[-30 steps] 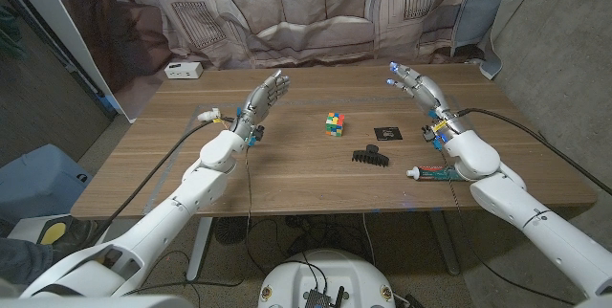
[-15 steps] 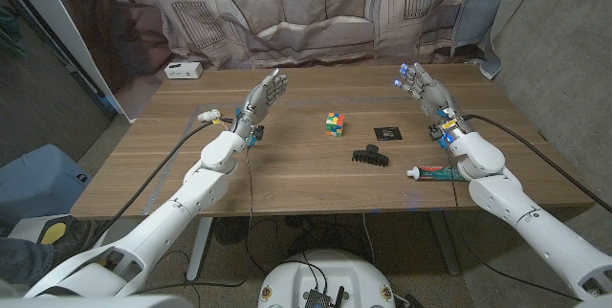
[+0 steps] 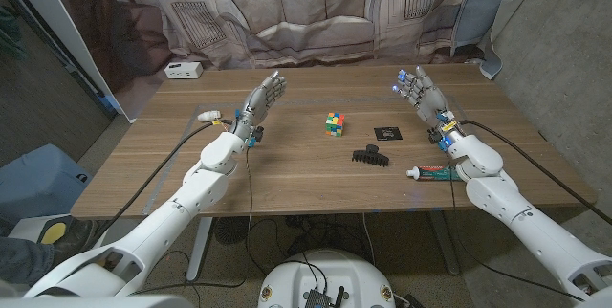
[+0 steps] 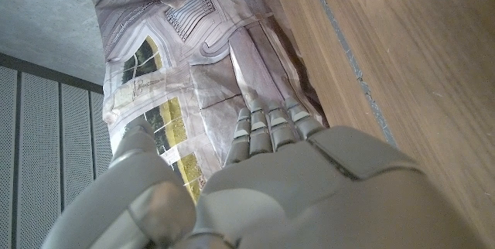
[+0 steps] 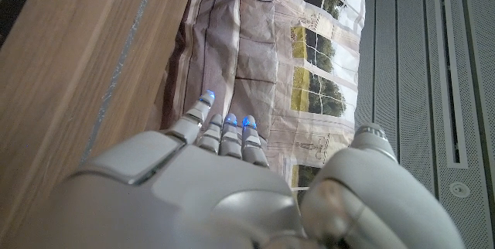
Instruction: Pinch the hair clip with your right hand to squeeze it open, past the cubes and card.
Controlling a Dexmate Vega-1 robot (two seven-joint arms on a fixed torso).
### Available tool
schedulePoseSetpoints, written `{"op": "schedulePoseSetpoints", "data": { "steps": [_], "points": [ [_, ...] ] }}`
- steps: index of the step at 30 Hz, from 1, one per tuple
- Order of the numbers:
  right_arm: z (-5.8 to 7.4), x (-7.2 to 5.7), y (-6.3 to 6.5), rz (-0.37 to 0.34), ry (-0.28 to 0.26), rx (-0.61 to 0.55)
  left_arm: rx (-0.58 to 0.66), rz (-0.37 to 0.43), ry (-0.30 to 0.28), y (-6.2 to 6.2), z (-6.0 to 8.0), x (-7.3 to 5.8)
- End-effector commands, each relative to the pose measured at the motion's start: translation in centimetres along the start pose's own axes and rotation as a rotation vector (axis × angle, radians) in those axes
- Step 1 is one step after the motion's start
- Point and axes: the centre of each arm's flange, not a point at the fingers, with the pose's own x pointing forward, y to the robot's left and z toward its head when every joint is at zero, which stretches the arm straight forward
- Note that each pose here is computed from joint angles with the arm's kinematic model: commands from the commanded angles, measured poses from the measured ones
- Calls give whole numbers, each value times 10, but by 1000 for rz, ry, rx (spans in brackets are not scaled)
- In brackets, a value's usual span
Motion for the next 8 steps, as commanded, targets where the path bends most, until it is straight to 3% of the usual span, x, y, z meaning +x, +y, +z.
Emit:
{"op": "schedulePoseSetpoints", "data": {
  "steps": [1, 8],
  "points": [
    [-9, 1, 5, 0, 15, 44, -3, -2, 14, 3, -3, -6],
    [-9, -2, 9, -6, 17, 48, -5, -8, 17, 4, -4, -9]
  ]
}}
